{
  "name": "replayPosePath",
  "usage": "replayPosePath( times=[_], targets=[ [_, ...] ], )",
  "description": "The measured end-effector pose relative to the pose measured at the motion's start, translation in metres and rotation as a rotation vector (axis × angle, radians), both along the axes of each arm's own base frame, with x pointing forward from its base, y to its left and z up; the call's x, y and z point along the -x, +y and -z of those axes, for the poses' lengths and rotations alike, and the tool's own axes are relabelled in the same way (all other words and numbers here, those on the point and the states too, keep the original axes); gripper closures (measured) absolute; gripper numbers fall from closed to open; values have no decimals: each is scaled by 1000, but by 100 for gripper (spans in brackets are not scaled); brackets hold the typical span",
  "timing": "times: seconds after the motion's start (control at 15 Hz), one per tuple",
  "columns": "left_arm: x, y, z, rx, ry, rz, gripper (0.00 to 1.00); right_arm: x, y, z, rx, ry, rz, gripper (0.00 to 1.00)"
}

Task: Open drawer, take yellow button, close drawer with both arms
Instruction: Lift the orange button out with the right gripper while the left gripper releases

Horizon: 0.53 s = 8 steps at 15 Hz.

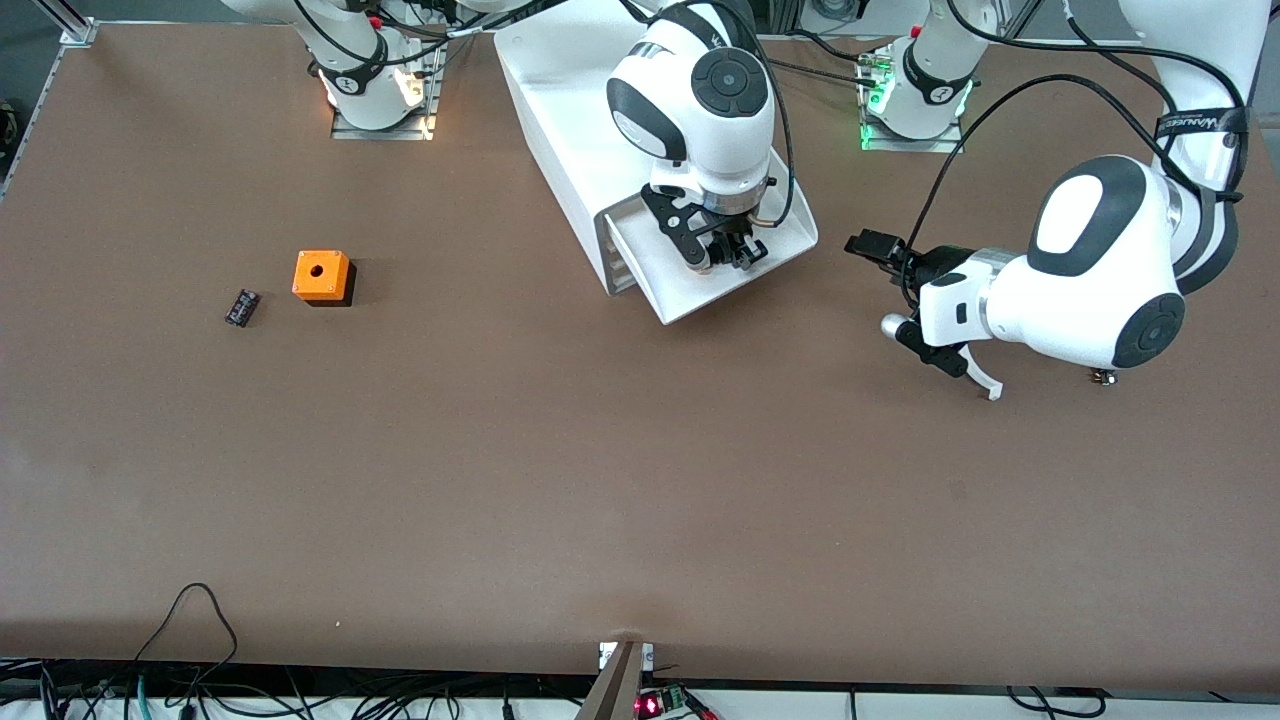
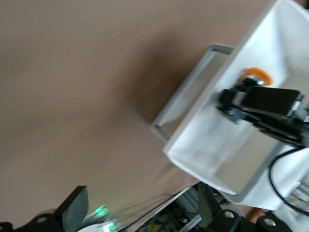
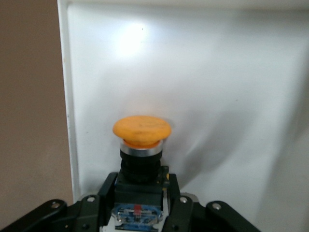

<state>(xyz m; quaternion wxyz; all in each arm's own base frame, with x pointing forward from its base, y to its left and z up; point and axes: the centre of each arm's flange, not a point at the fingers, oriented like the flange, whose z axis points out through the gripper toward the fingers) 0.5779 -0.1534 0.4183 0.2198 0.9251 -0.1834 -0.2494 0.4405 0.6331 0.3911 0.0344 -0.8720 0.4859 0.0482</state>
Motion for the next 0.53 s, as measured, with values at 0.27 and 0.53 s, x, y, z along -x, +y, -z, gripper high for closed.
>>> replayPosePath(
  times=[0.27,0.53],
  targets=[
    [-12,-8,-35,-194,-132,52,0,-4,-6,-27,-11,-18,-20,59],
    [-27,8,-64,-366,-261,95,0,-16,-25,-78,-53,-60,-68,59]
  ],
)
